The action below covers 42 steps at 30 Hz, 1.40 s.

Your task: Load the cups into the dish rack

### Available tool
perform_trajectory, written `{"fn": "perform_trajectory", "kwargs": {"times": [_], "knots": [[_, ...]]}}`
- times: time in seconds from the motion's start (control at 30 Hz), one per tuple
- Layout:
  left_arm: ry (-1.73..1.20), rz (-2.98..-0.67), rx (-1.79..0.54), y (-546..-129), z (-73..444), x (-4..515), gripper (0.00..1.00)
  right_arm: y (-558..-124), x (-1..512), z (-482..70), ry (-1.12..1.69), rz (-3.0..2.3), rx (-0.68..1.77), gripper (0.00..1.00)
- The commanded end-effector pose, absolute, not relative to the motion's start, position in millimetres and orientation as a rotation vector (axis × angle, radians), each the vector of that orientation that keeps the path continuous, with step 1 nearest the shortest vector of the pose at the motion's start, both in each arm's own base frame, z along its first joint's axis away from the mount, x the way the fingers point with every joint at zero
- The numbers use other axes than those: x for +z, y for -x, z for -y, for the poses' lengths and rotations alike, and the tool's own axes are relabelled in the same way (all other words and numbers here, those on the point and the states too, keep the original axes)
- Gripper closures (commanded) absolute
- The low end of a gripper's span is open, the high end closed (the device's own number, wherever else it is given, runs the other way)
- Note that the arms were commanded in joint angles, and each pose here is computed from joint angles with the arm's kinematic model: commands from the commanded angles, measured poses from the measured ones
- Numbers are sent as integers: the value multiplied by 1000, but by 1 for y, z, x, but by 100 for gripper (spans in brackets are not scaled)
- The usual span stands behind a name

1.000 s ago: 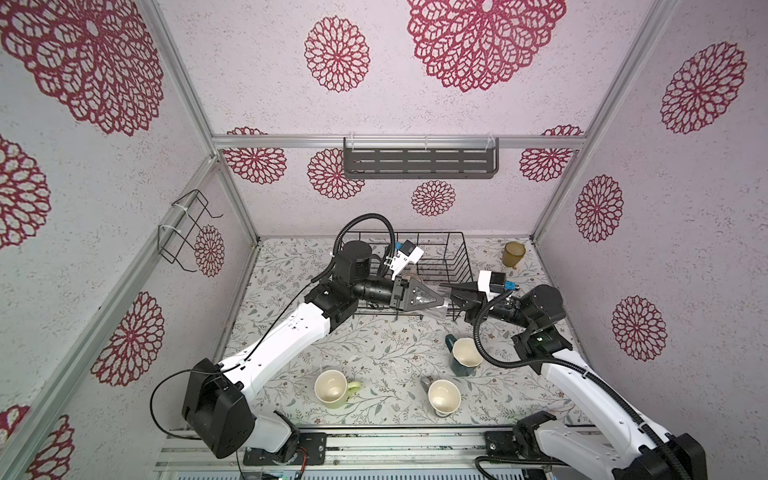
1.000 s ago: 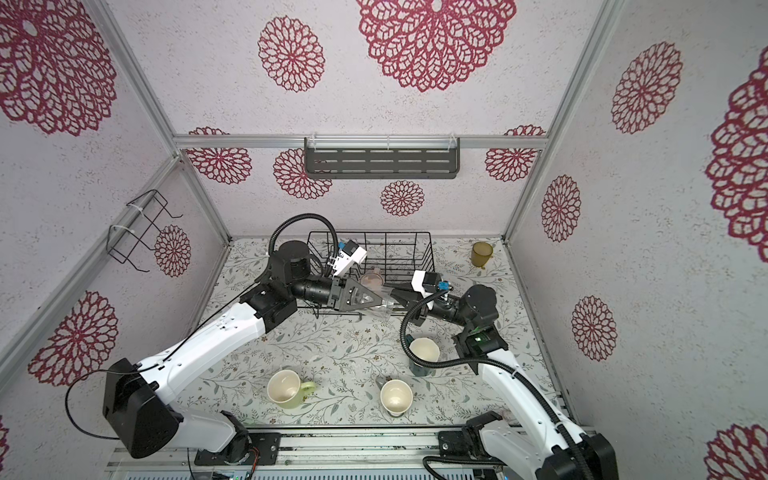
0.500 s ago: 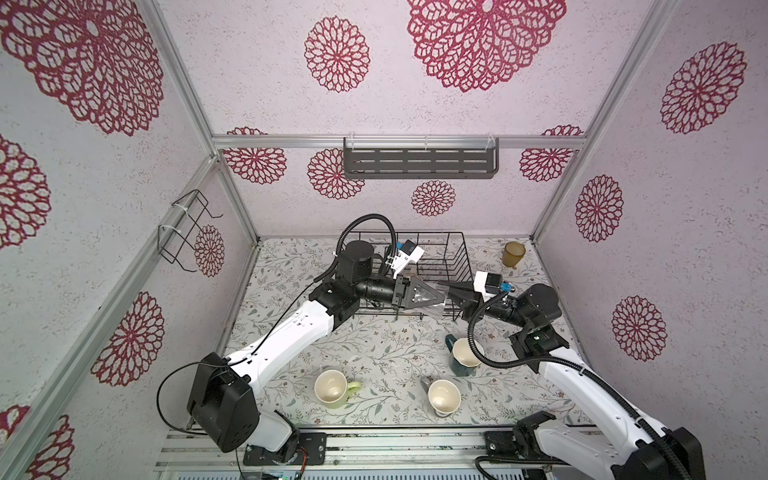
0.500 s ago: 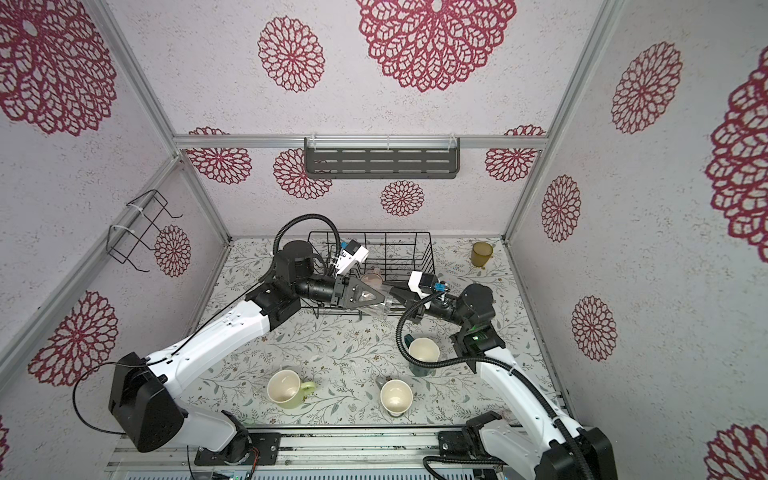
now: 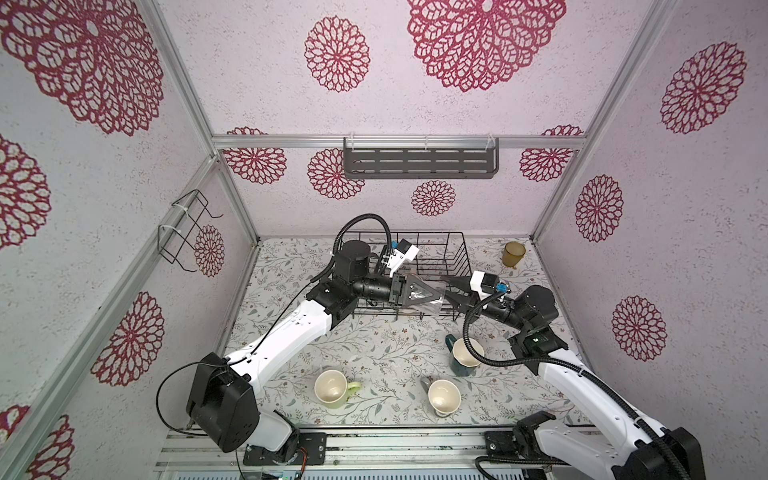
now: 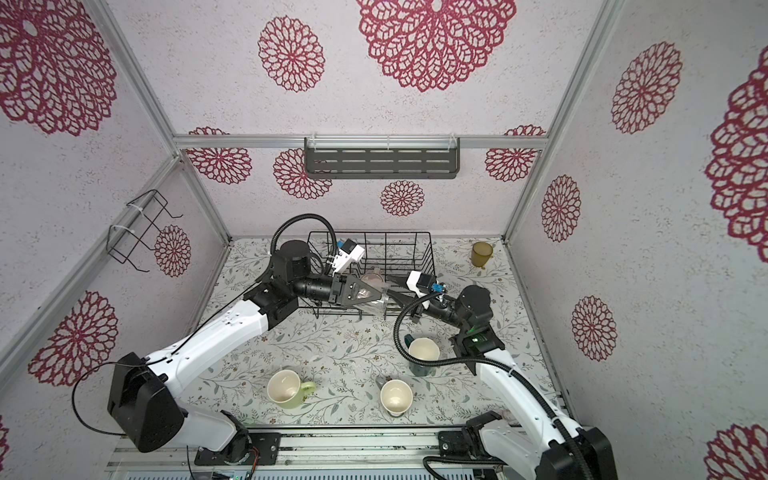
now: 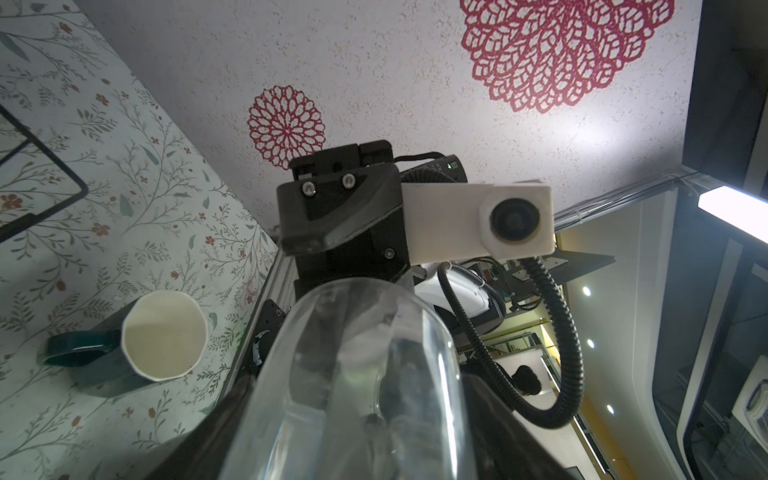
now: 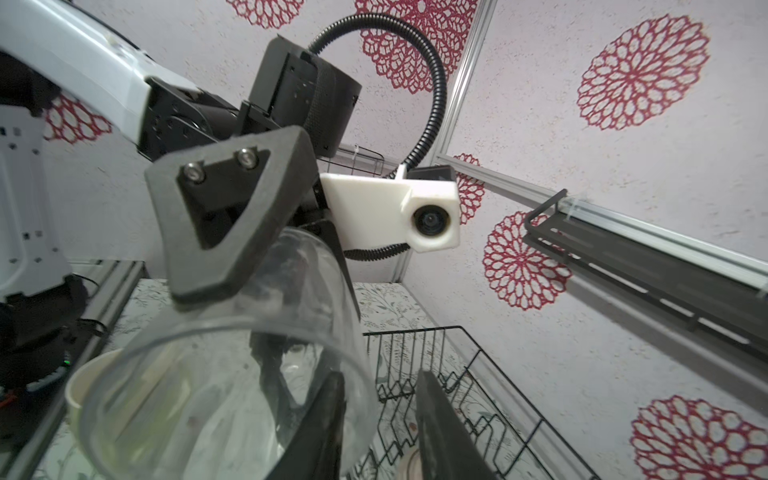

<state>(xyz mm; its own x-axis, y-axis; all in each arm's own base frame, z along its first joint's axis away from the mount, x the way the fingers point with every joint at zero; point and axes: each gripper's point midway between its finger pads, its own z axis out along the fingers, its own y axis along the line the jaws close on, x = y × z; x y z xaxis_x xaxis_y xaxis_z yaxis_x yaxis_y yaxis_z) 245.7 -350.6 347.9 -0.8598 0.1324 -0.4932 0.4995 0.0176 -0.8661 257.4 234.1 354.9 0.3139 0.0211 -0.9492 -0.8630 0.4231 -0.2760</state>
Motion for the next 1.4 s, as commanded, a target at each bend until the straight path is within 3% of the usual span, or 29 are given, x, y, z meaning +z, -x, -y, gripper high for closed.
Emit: {"fn": "perform_trajectory", "kwargs": {"times": [0.0,0.07,0.23,0.33,0.37,0.6,0.7,0.97,1.17,1.27,1.37], "knots": [[-543,-2009,-1816,-264,332,349,38,-275,364,-219,852,-1137,607,59],[-474,-2044,-1753,-277,323,341,38,-287,362,-209,772,-1200,568,52],[-325,-2141,-1502,-305,296,317,39,-325,343,-181,570,-1395,426,46],[-250,-2229,-1309,-318,279,298,42,-359,313,-150,325,-1603,343,26],[-227,-2253,-1252,-322,274,294,42,-369,302,-141,251,-1664,321,24],[-153,-2323,-1004,-340,250,277,42,-418,224,-86,-155,-2059,271,24],[-144,-2335,-948,-345,246,277,42,-434,196,-78,-234,-2198,279,31],[-105,-2402,-879,-351,239,270,42,-468,155,-92,-107,-2380,235,43],[-70,-2400,-817,-350,226,269,41,-491,137,-109,0,-2457,274,68],[-36,-2396,-794,-350,215,268,41,-492,129,-121,132,-2491,298,88],[-11,-2389,-787,-349,205,273,41,-490,129,-131,237,-2493,282,95]]}}
